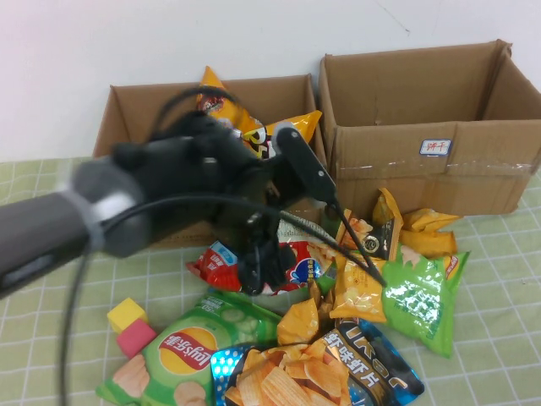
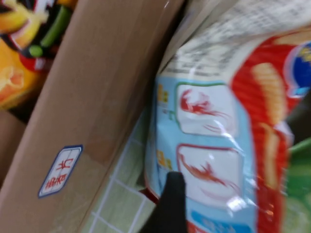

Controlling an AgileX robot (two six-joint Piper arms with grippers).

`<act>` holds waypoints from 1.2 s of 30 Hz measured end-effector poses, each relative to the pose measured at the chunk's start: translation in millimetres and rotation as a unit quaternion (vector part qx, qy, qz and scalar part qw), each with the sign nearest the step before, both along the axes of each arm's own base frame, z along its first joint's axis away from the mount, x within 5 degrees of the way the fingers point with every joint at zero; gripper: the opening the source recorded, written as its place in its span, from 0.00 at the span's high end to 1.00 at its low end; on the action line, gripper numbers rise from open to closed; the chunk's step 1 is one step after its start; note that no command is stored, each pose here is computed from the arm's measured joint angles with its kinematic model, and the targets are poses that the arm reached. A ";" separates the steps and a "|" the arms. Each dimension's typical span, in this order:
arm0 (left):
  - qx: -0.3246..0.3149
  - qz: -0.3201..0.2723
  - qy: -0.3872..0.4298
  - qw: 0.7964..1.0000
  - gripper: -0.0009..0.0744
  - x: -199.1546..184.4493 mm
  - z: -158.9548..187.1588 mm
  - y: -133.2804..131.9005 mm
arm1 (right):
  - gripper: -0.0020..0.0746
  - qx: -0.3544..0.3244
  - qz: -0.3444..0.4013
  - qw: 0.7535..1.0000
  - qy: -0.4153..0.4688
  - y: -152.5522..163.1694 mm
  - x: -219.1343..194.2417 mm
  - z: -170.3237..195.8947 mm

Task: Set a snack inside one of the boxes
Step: Pick up the potato chip, then place the potato chip in the potato chip box

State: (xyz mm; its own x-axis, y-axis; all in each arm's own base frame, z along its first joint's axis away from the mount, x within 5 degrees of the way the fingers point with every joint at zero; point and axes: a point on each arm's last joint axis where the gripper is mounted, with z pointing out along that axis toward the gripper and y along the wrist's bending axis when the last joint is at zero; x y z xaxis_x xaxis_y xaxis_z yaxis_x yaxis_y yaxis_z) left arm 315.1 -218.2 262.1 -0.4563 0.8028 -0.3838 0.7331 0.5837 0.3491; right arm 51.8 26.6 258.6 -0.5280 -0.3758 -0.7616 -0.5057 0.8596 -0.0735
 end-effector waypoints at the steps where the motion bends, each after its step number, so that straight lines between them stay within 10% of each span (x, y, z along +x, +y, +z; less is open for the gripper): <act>1: 0.010 0.006 0.005 1.000 0.14 4.8 -4.8 -2.9 | 0.98 0.000 0.000 1.000 0.000 0.0 0.0 0.0; 11: 0.112 0.060 0.078 0.989 0.08 54.9 -66.7 -30.1 | 0.98 0.000 0.000 1.000 0.000 0.0 0.0 0.0; 16: 0.143 0.084 0.091 0.982 0.45 66.9 -79.7 -34.5 | 0.98 0.000 0.000 1.000 0.000 0.0 0.0 0.0; 26: 0.126 0.100 0.087 0.983 0.54 72.4 -43.0 -40.8 | 0.98 0.000 0.000 1.000 0.000 0.0 0.0 0.0; 36: -0.007 0.062 0.012 0.998 0.54 58.7 74.6 -43.1 | 0.98 0.000 0.000 1.000 0.000 0.0 0.0 0.0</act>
State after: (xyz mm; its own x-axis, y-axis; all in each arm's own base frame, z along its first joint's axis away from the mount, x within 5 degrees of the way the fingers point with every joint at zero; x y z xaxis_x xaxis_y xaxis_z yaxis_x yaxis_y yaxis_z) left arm 373.9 -261.3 336.7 -0.5617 0.7338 -0.3823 0.6623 0.6757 0.3238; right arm 51.8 26.6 258.6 -0.5280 -0.3758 -0.7616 -0.5057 0.8596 -0.0735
